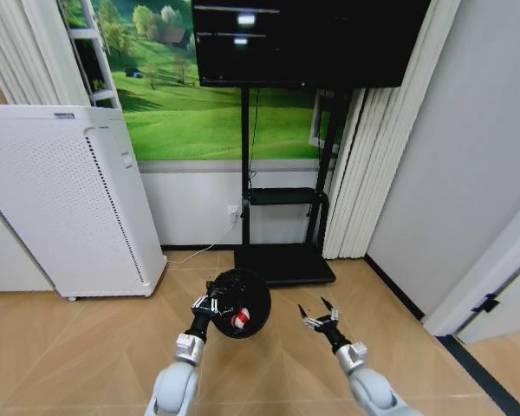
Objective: Pick up the trash bin and place the garbage on the floor into it.
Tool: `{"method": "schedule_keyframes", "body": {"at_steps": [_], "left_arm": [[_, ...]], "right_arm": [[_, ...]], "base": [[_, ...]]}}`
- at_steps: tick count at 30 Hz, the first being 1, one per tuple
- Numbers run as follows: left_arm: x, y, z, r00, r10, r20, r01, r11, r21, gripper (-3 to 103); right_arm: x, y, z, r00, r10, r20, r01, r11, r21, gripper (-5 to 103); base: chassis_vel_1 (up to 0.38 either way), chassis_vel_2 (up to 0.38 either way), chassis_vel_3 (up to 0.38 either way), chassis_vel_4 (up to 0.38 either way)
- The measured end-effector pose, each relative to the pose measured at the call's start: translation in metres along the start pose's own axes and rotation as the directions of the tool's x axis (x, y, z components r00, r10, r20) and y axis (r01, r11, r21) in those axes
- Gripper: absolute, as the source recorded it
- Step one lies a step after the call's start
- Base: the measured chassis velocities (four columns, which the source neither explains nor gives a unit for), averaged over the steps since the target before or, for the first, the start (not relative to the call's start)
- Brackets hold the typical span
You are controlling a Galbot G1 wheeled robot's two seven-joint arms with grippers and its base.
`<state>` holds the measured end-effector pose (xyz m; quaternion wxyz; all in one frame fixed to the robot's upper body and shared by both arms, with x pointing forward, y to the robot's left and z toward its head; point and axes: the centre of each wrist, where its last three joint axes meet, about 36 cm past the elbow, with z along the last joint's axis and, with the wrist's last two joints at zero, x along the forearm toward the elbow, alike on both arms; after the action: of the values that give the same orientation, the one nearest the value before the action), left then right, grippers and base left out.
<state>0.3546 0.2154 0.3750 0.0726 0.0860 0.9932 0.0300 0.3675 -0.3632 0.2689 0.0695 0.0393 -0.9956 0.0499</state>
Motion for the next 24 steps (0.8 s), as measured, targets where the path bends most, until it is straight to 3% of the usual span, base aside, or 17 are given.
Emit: {"method": "schedule_keyframes", "body": {"at_steps": [4,13,21,24], "left_arm": [[0.012,0.021,-0.012,0.999,-0.037,0.013,0.038,0.999,-0.017,6],[0.036,0.049,-0.024,0.994,-0.104,0.015,0.105,0.993,-0.050,6],[0.042,0.052,-0.027,0.993,-0.117,0.018,0.118,0.992,-0.054,6],[0.047,0.053,-0.032,0.991,-0.135,0.024,0.136,0.989,-0.054,6]], "right_arm": [[0.004,-0.019,-0.018,0.993,0.092,-0.075,-0.094,0.995,-0.025,100],[0.010,-0.053,-0.050,0.975,0.215,-0.064,-0.216,0.976,-0.010,100],[0.018,-0.061,-0.058,0.977,0.207,-0.052,-0.208,0.978,-0.006,100],[0.032,-0.066,-0.069,0.989,0.139,-0.042,-0.140,0.990,-0.012,100]], "base": [[0.000,0.000,0.000,0.000],[0.000,0.000,0.000,0.000],[0.000,0.000,0.000,0.000],[0.000,0.000,0.000,0.000]]}}
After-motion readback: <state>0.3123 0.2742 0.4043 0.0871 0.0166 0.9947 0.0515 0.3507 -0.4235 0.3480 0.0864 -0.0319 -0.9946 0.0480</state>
